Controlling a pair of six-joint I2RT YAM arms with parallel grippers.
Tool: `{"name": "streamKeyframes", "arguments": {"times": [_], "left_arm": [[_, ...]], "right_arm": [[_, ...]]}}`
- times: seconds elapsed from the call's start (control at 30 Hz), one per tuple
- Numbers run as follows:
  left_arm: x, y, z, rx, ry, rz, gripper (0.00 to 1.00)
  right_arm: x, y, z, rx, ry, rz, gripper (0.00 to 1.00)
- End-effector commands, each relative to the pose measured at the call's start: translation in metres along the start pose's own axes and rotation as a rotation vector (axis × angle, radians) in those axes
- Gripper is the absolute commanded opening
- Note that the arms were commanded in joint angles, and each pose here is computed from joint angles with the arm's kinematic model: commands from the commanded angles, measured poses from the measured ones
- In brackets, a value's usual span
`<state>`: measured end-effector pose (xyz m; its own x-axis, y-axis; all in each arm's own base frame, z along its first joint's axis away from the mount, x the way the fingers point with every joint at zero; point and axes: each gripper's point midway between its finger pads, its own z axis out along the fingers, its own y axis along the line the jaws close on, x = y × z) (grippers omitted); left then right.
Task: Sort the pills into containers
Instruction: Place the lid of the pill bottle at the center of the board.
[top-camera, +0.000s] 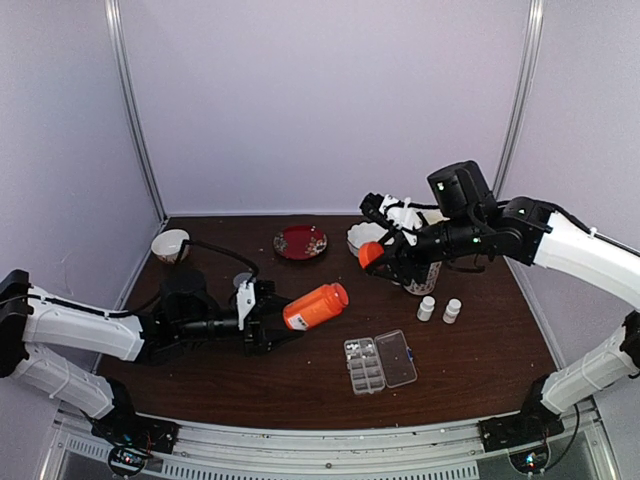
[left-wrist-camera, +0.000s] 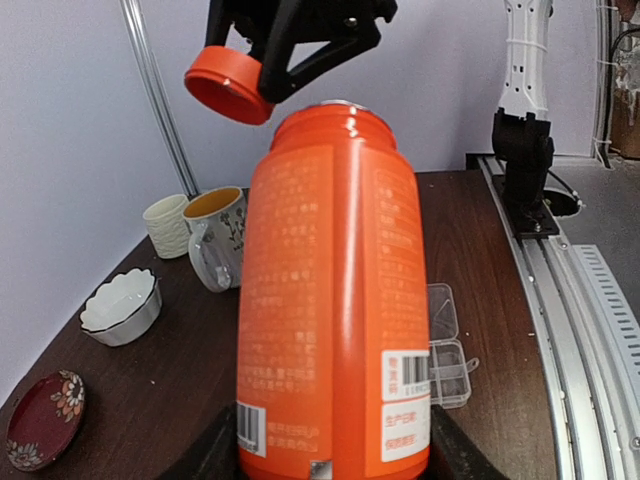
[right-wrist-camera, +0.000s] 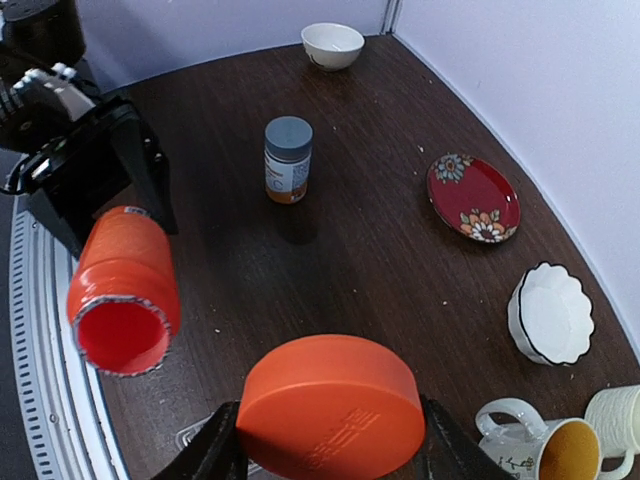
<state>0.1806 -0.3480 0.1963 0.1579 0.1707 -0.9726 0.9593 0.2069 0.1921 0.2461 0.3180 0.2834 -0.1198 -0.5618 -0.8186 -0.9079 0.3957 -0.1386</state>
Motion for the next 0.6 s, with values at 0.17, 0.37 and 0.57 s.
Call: {"name": "streamKeyframes", "arguments": {"times": [0.17, 0.37, 0.57], "left_arm": [[0.016, -0.018, 0.006, -0.019, -0.037, 0.002, 0.0], [0.032, -0.035, 0.021, 0.016, 0.0, 0.007, 0.0], [0.047, -0.045, 0.028, 0.03, 0.011, -0.009, 0.0]], "right_arm": [[0.075, -0.035, 0.05, 0.046, 0.266, 0.389, 0.01], [0.114, -0.054, 0.075, 0.127, 0.41, 0.443, 0.02], [0.15, -0.068, 0.101, 0.178, 0.518, 0.489, 0.05]]}}
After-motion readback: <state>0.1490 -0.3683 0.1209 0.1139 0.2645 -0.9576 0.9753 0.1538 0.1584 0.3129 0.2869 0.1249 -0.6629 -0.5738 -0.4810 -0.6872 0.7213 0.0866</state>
